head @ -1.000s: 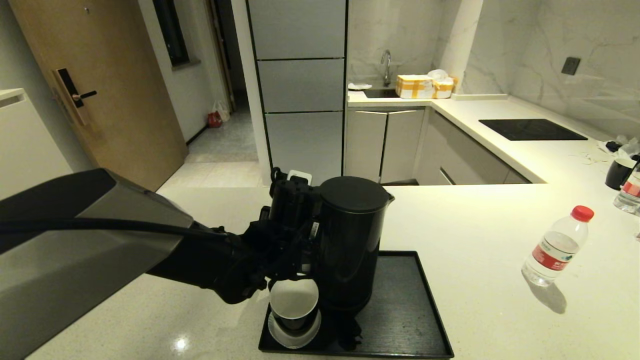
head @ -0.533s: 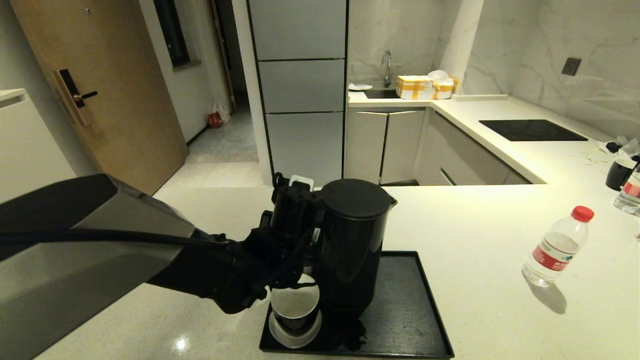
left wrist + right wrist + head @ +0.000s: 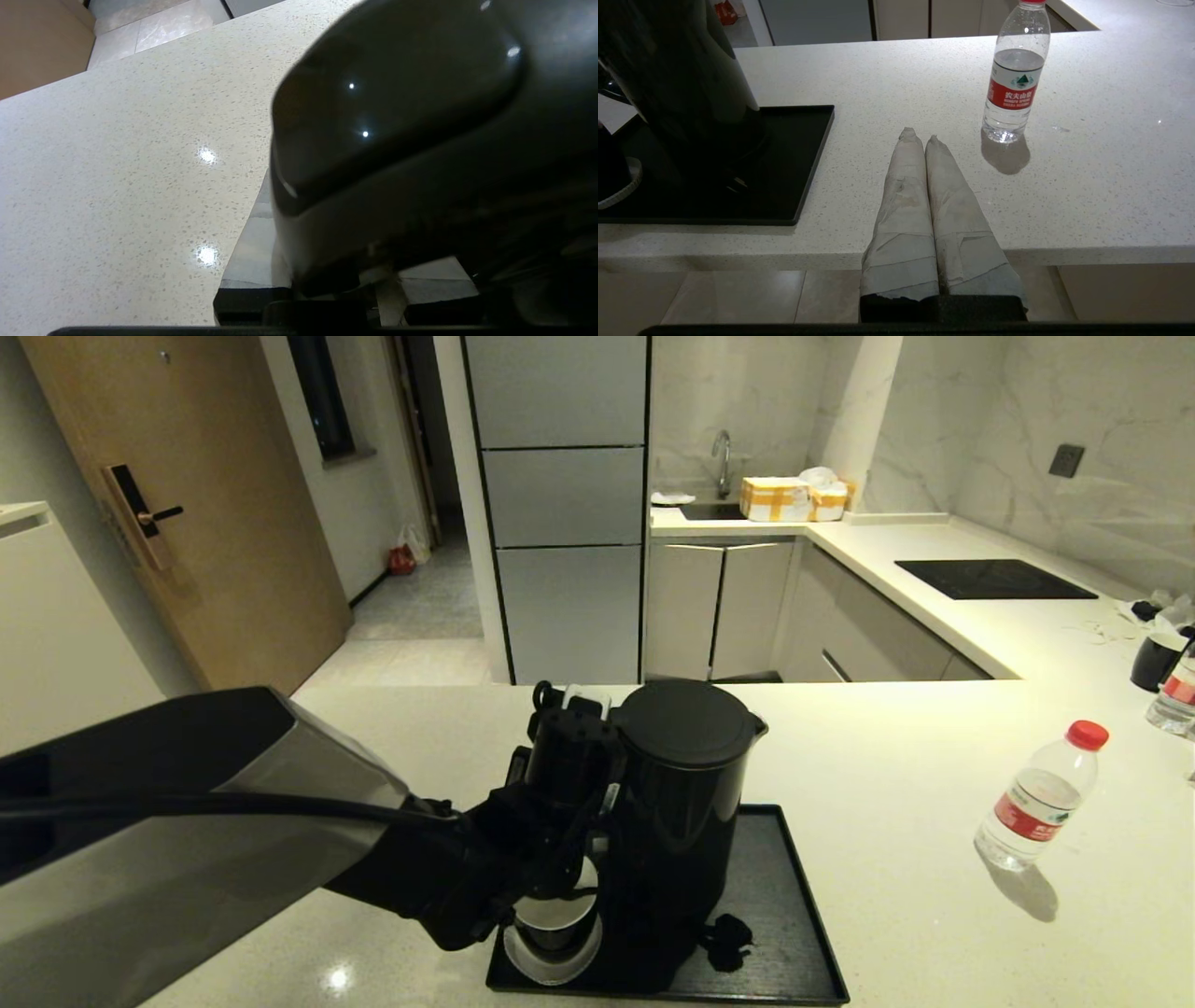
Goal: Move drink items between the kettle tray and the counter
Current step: Return the kettle to its original position
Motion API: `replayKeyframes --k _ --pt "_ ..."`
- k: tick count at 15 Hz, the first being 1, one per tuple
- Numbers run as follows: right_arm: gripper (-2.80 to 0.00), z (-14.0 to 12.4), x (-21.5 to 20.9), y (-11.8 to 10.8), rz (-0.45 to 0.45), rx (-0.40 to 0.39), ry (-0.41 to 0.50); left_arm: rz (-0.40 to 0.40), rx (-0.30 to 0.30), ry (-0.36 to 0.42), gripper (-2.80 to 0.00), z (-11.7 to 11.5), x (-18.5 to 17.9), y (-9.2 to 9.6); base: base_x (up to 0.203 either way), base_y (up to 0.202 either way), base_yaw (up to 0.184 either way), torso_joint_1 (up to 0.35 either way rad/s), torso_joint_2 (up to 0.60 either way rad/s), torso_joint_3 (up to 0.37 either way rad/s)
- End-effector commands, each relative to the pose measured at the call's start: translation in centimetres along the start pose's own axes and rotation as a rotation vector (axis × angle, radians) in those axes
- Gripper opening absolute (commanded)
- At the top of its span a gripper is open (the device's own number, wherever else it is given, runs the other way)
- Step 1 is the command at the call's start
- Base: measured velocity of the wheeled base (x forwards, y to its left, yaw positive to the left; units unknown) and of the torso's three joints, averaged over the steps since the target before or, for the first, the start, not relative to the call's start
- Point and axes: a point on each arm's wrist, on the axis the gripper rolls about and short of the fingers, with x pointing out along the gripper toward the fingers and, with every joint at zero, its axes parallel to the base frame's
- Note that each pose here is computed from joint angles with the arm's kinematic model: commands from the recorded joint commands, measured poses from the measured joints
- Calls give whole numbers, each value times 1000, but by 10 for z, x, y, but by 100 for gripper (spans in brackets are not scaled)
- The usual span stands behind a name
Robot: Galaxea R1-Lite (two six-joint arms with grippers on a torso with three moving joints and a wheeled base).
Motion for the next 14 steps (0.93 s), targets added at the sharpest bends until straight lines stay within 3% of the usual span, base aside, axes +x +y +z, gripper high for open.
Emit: replayKeyframes --k 1,14 --pt "-280 -1 0 0 1 0 3 2 7 5 -280 -2 3 -2 0 0 0 0 0 0" --pt "-280 -1 0 0 2 0 3 49 25 4 -280 0 39 2 0 0 0 0 0 0"
